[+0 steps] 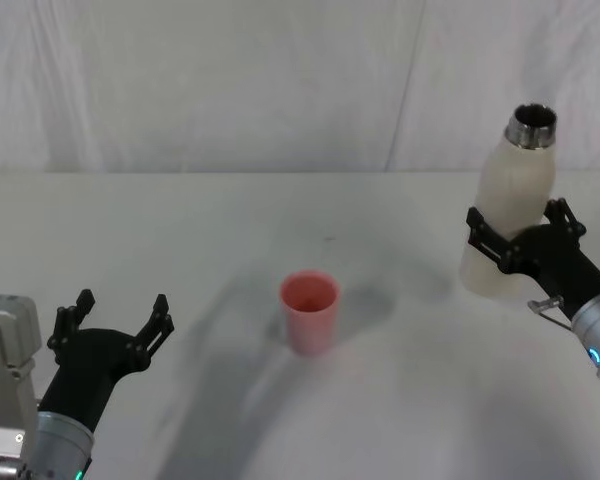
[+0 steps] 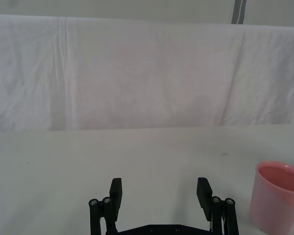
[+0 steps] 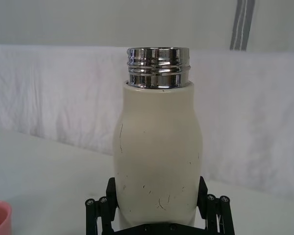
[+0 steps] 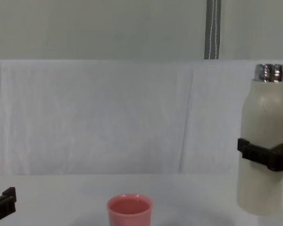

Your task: Grasp the thermos with one hand and pour water into the cup lid.

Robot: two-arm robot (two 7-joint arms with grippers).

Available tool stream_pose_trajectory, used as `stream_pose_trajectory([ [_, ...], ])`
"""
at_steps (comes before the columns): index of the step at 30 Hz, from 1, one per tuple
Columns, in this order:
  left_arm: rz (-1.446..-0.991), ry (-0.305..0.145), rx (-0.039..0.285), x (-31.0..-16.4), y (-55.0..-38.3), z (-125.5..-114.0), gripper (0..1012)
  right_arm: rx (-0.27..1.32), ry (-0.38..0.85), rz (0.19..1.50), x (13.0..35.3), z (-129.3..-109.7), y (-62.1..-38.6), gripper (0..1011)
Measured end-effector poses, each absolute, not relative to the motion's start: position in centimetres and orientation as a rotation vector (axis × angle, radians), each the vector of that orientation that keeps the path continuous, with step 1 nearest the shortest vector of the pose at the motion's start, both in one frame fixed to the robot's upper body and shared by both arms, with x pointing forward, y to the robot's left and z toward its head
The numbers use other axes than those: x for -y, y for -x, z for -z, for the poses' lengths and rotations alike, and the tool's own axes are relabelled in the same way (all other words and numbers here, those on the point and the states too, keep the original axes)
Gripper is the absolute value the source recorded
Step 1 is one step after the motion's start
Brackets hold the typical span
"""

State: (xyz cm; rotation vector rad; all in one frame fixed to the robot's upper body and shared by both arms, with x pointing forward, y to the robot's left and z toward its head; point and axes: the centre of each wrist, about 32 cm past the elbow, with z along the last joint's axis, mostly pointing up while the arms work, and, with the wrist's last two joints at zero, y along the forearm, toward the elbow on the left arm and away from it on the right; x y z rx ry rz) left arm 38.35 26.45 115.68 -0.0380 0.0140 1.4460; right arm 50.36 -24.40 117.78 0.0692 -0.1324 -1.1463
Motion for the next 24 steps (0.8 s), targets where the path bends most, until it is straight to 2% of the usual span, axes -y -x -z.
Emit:
stream_pose_trajectory([
  [14, -1.446, 0.038, -0.014, -26.5, -38.4, -115.7, 1001, 0.082, -0.050, 1.160, 24.6, -115.4, -49.5, 951],
  [24, -1.446, 0.038, -0.014, -26.5, -38.4, -115.7, 1001, 0.083, -0.044, 1.163, 24.6, -115.1, -49.6, 952],
])
